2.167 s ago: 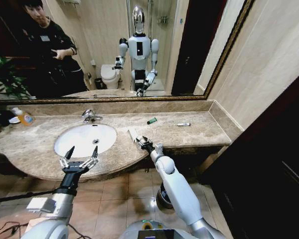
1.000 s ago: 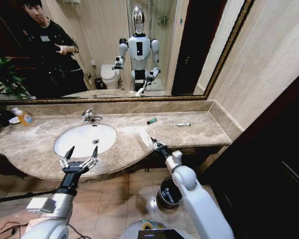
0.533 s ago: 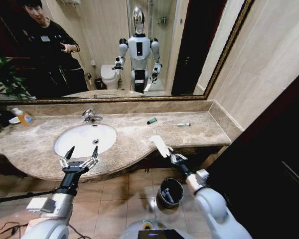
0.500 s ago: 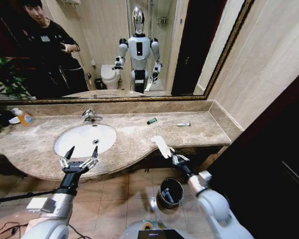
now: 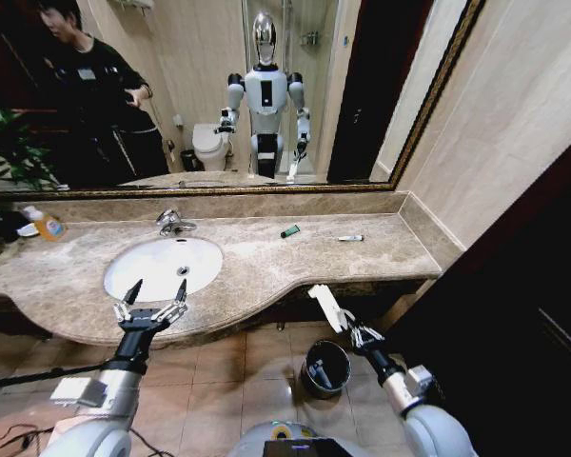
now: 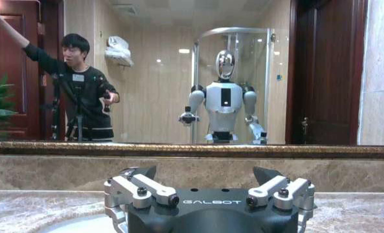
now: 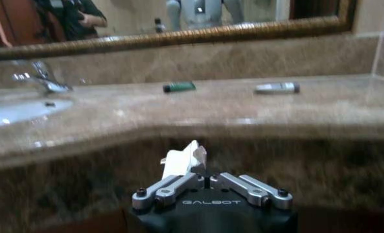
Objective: Pick up the trash from the sink and place it in the trash bin.
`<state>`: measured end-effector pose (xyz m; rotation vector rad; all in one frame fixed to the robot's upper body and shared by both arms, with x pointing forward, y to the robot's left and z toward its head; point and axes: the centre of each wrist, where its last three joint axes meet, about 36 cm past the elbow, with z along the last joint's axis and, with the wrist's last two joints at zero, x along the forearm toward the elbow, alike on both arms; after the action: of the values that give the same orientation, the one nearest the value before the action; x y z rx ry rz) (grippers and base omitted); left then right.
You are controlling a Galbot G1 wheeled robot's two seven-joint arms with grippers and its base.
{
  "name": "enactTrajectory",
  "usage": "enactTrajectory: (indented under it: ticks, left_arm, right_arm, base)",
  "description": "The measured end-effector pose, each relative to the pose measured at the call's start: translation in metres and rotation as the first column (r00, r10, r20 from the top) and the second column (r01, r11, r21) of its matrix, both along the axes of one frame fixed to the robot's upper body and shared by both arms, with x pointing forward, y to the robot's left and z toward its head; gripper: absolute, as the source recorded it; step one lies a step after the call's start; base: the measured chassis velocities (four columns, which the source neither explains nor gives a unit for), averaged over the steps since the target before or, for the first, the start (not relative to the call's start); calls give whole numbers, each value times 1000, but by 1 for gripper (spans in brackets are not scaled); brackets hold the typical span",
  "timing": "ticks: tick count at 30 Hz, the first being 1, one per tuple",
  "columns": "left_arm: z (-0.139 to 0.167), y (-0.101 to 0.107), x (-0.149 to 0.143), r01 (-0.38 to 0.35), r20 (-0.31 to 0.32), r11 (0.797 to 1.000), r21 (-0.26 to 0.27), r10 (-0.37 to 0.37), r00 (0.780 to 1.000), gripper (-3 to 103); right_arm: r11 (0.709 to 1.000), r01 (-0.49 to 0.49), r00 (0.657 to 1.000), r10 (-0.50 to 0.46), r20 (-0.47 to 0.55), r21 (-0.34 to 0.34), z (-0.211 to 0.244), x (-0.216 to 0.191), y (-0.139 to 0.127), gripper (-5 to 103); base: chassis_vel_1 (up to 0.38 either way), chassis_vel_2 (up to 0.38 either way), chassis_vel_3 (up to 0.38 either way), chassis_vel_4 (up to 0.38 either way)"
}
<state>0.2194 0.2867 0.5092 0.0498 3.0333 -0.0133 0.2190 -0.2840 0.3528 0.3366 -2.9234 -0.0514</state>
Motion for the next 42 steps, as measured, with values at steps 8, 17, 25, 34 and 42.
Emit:
enactTrajectory:
  ticks: [8, 17, 25, 34, 42]
  left_arm:
    - [0, 0, 0, 0, 0, 1000, 0, 0, 1000, 100]
    - [0, 0, 0, 0, 0, 1000, 0, 0, 1000, 100]
    - [0, 0, 0, 0, 0, 1000, 0, 0, 1000, 100]
    - [0, 0, 0, 0, 0, 1000, 0, 0, 1000, 100]
    - [0, 0, 0, 0, 0, 1000, 0, 0, 1000, 100]
  right_arm:
    - [999, 36, 996, -38, -79, -22, -39, -20, 17, 0]
    - [994, 60, 984, -73, -162, -88, -83, -16, 23, 0]
    - [983, 100, 967, -132, -217, -152, -133, 12, 17, 0]
    - [976, 137, 952, -177, -250, -169, -179, 30, 12, 0]
    - [968, 150, 936, -204, -287, -200, -212, 28, 10, 0]
  base:
    - [0, 0, 0, 0]
    - [0, 0, 0, 0]
    - [0, 0, 0, 0]
    - [0, 0, 0, 0]
    - [0, 0, 0, 0]
